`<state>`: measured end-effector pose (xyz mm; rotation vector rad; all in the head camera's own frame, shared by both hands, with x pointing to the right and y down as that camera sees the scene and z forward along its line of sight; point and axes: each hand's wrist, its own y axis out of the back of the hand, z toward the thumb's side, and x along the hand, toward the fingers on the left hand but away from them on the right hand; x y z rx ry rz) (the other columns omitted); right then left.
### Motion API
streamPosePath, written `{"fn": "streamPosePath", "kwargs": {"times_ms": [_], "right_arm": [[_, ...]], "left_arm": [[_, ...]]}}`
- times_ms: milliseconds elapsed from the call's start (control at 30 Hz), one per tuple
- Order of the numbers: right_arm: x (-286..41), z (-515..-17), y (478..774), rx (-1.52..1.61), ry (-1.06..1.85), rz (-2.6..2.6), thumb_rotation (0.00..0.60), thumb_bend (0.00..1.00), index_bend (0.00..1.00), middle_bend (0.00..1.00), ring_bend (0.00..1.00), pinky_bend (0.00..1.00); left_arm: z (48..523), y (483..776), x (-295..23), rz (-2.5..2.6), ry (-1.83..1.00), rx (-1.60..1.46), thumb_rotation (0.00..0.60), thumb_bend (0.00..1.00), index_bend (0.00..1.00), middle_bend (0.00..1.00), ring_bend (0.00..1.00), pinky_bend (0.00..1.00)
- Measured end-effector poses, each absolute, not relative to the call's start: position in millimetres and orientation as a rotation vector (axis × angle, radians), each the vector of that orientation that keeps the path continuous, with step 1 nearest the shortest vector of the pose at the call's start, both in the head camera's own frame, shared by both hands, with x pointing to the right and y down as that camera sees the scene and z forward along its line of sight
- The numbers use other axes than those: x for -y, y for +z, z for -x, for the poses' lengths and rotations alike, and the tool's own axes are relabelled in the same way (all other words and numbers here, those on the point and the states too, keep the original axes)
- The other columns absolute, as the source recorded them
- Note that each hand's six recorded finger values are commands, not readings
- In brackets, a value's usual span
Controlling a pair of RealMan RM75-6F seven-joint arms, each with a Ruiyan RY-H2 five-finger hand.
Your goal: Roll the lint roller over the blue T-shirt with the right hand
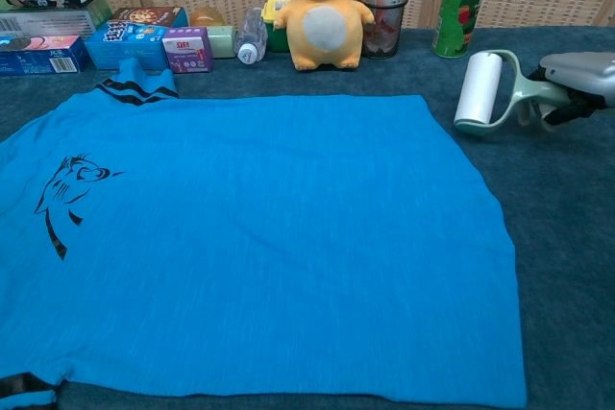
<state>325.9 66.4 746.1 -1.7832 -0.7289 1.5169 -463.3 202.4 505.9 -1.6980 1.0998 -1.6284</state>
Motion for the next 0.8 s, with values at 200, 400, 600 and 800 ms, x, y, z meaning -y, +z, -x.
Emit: {"fn": "streamPosePath", "kwargs": {"times_ms": [200,400,600,800], "right_arm": [[-49,-306,717,0.658,1.432,1.823,0.600,1.00,0.54,0.73,0.68,0.96],[-43,-272,693,0.477,1.409,1.896,0.600,1.00,0.54,0.73,0.69,0.96],[-47,-233,677,0.236,1.426,1.964,0.600,1.00,0.55,0.74,0.69,0.97],[-52,-206,673,0.082,1.450,1.954,0.600,1.00,0.56,0.74,0.70,0.97]], "left_arm": [[462,505,-203,1.708,-1.619,-1.100,0.600,0.14,0.00,0.00,0.00,0.08],[462,504,-204,1.722,-1.610,-1.096,0.600,0.14,0.00,0.00,0.00,0.08],[461,504,-205,1.734,-1.608,-1.086,0.600,0.14,0.00,0.00,0.00,0.08],[461,504,-206,1.741,-1.608,-1.080,0.600,0.14,0.00,0.00,0.00,0.08]]}}
